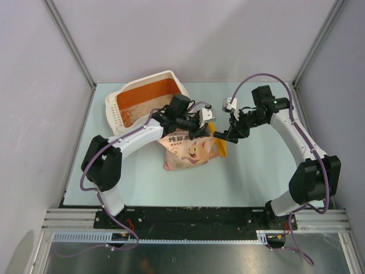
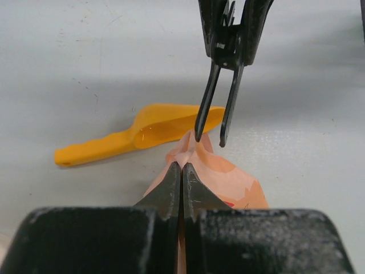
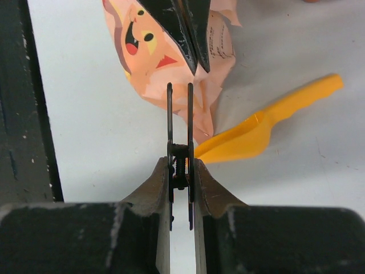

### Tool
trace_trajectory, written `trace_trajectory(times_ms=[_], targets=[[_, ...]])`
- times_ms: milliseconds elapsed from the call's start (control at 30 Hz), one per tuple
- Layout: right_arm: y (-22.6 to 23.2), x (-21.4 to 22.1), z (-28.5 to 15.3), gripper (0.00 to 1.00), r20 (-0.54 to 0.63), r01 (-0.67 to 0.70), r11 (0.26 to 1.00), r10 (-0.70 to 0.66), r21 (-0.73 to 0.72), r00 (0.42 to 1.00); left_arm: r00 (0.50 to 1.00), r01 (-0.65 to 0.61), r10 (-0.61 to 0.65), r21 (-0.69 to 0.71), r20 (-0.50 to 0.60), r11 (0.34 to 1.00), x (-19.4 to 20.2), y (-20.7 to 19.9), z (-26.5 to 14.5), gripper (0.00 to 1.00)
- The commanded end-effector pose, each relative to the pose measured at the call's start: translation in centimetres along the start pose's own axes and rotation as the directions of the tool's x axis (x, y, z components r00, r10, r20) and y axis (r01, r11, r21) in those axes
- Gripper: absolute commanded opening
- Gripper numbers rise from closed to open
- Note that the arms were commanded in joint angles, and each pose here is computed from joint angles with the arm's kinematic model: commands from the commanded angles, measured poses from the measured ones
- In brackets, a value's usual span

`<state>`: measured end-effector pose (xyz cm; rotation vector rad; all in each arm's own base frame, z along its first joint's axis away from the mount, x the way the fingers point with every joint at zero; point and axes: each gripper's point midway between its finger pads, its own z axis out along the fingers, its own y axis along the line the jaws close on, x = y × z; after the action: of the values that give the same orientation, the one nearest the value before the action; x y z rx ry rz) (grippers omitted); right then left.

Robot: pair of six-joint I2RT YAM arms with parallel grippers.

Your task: Fill the litter box with clean litter

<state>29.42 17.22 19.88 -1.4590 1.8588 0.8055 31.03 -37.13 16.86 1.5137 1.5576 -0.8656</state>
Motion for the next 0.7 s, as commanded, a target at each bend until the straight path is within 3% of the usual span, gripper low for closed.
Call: trace_trajectory(times_ms=[0,667], targets=[[-1.2,0.2,-0.1,0.00,-0.040,0.073,0.996,-0.071,0.050,0.997,0.998,0.032,-0.032,0.001,0.050,0.999,-2.1,0.3,-0.5,0.00],[-1.5,-0.1,1.5,0.00,-0.049,0.081,0.996,-0.079,0.038,0.996,0.997,0.057,-0.058,0.014,0.059,0.998,-2.4,0.4,-0.3,0.00]])
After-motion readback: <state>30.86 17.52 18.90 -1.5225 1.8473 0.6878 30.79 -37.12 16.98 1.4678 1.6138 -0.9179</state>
